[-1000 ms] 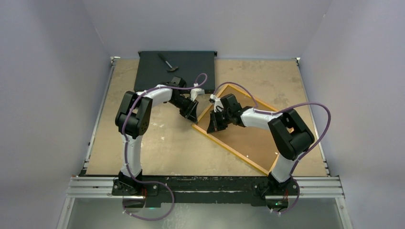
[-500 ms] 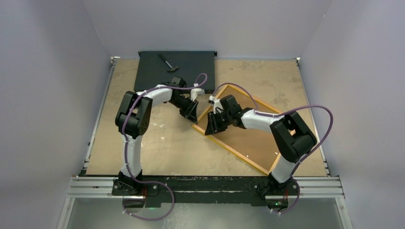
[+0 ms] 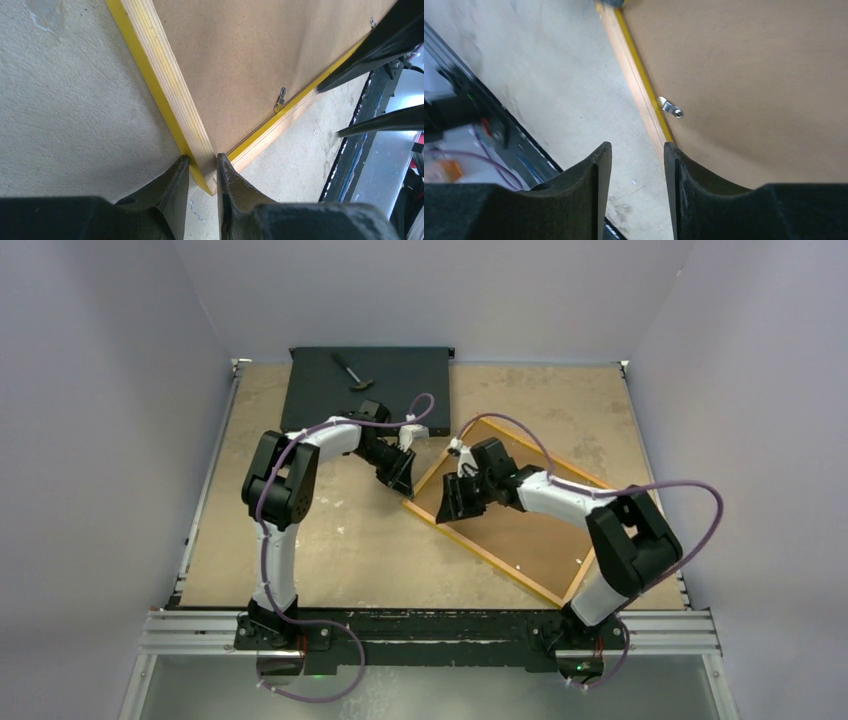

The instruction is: Put the photo into the frame

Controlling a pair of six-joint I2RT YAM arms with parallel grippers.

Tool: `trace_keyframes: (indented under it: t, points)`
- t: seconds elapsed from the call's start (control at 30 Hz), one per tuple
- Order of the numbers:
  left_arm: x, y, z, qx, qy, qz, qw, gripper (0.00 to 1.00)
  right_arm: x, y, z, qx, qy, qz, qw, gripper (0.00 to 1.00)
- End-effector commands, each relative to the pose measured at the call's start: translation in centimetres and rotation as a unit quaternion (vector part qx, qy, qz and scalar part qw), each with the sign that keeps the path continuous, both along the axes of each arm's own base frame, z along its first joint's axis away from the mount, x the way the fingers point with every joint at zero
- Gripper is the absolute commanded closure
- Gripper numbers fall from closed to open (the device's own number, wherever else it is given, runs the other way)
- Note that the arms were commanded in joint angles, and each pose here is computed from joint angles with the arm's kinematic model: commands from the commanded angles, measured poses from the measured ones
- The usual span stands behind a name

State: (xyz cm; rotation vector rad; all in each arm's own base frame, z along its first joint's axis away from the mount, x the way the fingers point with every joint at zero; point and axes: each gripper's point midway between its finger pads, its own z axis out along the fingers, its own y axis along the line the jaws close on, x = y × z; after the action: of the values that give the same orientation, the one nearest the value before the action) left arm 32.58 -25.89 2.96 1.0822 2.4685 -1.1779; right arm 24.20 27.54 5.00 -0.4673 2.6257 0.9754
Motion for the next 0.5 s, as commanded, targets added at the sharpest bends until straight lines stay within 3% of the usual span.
trace_keyframes:
  t: [0.0,0.13,0.23,0.47]
  points:
    - [2.2,-0.3,3.7,-0.036,-0.04,0.007,0.999,0.94,5.7,-2.9,7.4,0.037,-0.052,-0.14,0.988,0.54]
    - [3.5,-0.1,4.5,-0.045,-0.054,0.016,0.997,0.94,8.5,-11.8,7.8,-0.002,-0.025,-0.335,0.942,0.51]
    - [3.8,-0.2,3.8,-0.046,-0.05,0.018,0.998,0.94,8.6,-19.4,6.5,-0.045,-0.001,-0.46,0.887,0.43]
    - [4.5,-0.1,2.2,-0.039,-0.054,0.024,0.997,0.93,9.9,-26.2,5.3,-0.022,0.002,-0.578,0.816,0.36]
